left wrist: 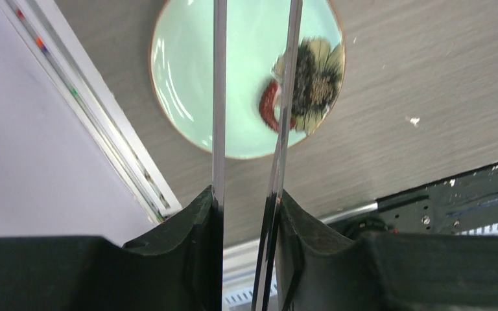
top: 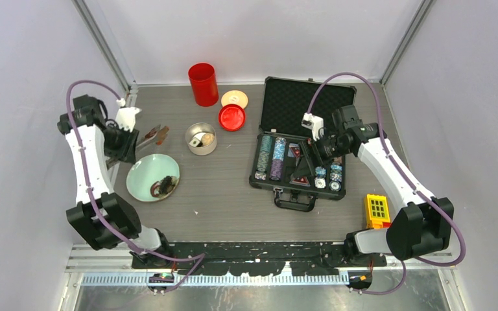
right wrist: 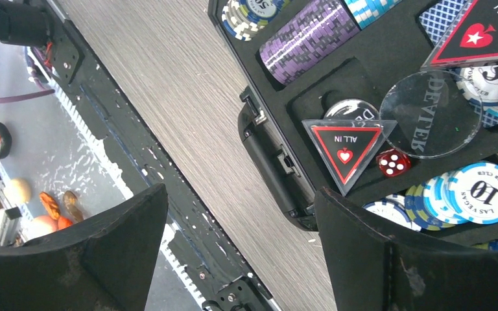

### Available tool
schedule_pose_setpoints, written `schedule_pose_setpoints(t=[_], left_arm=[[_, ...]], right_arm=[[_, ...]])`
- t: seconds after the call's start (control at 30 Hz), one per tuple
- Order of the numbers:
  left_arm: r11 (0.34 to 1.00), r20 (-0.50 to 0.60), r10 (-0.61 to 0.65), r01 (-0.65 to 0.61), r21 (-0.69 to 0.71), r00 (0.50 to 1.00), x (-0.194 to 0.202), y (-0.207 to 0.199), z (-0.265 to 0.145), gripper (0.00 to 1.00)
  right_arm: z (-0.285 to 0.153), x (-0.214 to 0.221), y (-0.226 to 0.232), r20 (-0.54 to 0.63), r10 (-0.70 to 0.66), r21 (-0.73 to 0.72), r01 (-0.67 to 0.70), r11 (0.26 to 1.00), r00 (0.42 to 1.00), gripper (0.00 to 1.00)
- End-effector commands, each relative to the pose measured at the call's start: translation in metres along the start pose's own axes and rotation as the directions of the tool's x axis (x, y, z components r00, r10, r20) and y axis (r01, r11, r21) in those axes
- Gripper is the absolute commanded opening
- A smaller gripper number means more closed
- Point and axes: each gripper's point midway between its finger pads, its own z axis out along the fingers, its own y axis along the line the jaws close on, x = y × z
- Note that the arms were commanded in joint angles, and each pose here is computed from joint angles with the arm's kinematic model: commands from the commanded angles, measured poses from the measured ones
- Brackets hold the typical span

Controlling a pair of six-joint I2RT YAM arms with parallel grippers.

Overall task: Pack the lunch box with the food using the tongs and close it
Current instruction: Place the fake food in the packing box.

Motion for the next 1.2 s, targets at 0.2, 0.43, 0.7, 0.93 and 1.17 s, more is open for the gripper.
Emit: schedule_pose_setpoints(t=[0.2,0.43,0.7,0.93,1.17], left_arm=[[0.999,0.282,-0.034,0.044,-0.027,0.959,-0.139,-0.01,-0.01,0.19],[0.997,0.381,-0.048,0.068,-0.04,0.923,-0.208,-0.007,-0.005,0.18],[0.996,0.452,-0.067,0.084,-0.019,0.889,-0.266,-0.011,0.024,0.19],[0.998,0.442,-0.052,0.065,-0.016,0.895,-0.293,-0.017,0.059,0.19],[0.998,0.422,-0.045,0.057,-0.016,0.905,-0.309,-0.019,0.091,0.21]], right_arm=[[-0.025,-0.018,-0.009,0.048,-0.072,0.14,0.064,0.988,0.996,0.88],[-0.047,-0.03,-0.025,0.096,-0.079,0.247,0.053,0.967,0.992,0.88],[-0.058,-0.034,-0.035,0.132,-0.047,0.269,0.01,0.963,0.99,0.88],[-0.066,-0.034,-0.042,0.165,-0.014,0.283,-0.034,0.959,0.986,0.88],[-0.069,-0.035,-0.043,0.176,-0.007,0.29,-0.046,0.956,0.984,0.88]])
